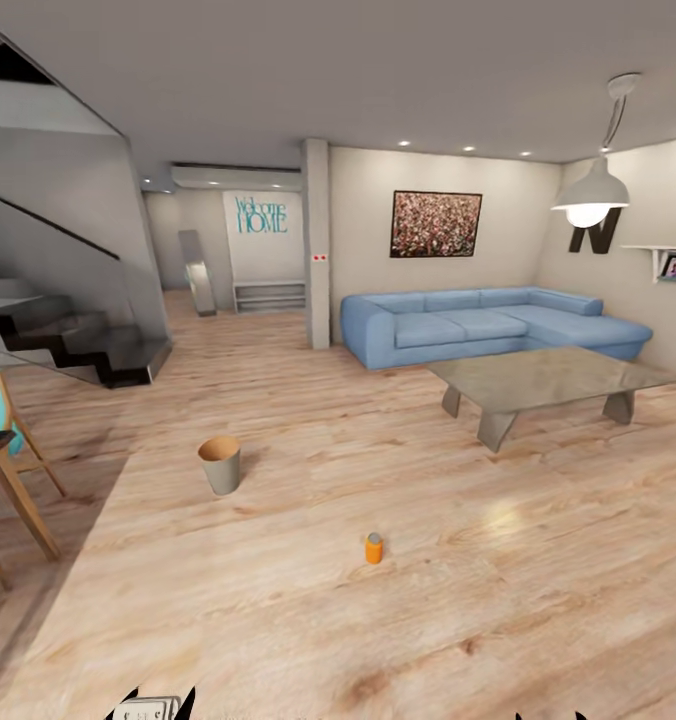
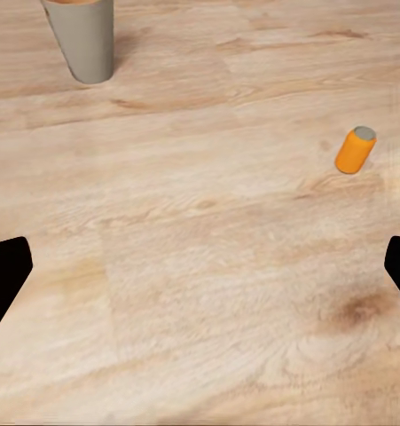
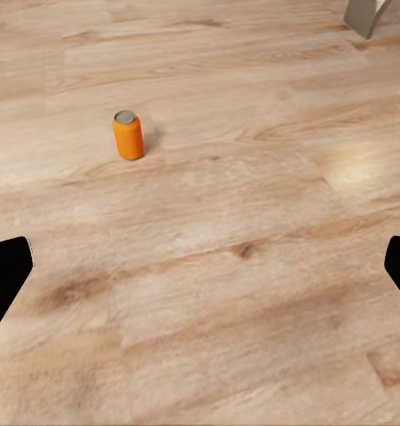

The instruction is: Put the three can of soda from the living room inside the tash can in the kitchen.

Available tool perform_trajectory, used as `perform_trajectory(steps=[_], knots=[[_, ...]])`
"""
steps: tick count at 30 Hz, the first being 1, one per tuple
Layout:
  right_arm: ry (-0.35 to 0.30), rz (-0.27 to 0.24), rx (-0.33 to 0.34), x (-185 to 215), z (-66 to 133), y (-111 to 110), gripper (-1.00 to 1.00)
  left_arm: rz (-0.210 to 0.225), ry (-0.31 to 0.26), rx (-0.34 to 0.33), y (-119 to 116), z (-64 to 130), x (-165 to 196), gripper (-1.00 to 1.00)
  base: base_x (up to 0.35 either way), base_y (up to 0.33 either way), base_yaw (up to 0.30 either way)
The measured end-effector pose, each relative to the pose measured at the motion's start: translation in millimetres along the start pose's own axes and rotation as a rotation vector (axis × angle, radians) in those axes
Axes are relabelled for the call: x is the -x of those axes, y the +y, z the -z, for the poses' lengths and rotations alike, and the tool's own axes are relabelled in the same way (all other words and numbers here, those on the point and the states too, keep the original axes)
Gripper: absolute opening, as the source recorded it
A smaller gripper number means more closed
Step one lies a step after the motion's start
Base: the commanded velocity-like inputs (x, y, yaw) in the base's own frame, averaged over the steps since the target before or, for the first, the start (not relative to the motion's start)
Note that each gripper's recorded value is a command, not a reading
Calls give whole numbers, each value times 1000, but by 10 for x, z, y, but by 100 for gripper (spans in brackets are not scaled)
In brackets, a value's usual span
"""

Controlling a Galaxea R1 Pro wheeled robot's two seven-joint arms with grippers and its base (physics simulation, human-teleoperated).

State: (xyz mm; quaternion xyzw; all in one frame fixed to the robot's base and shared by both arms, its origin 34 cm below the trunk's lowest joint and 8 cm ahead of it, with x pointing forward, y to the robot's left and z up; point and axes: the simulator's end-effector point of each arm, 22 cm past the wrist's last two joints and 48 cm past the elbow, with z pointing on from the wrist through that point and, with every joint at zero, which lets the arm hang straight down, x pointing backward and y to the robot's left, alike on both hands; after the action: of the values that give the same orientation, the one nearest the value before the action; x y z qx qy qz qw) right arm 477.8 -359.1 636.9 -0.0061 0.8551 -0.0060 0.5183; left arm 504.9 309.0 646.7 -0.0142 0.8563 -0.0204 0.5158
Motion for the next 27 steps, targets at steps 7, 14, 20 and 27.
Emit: perform_trajectory(steps=[7, 14, 20, 27], knots=[[4, 0, 0, -15, 0, 1, 100, 1, 3, 0, 1, 0, -13, 100, 0, -71, 244], [10, -1, -1, -40, 3, 0, 100, 1, 6, 0, 1, -1, -26, 100, 0, -71, 244], [16, -2, -1, -66, 6, 0, 100, 0, 9, 0, 2, -1, -38, 100, 0, -71, 244], [19, -2, -1, -75, 2, 0, 100, 0, 13, 1, 2, -2, -52, 100, 0, -71, 244]])
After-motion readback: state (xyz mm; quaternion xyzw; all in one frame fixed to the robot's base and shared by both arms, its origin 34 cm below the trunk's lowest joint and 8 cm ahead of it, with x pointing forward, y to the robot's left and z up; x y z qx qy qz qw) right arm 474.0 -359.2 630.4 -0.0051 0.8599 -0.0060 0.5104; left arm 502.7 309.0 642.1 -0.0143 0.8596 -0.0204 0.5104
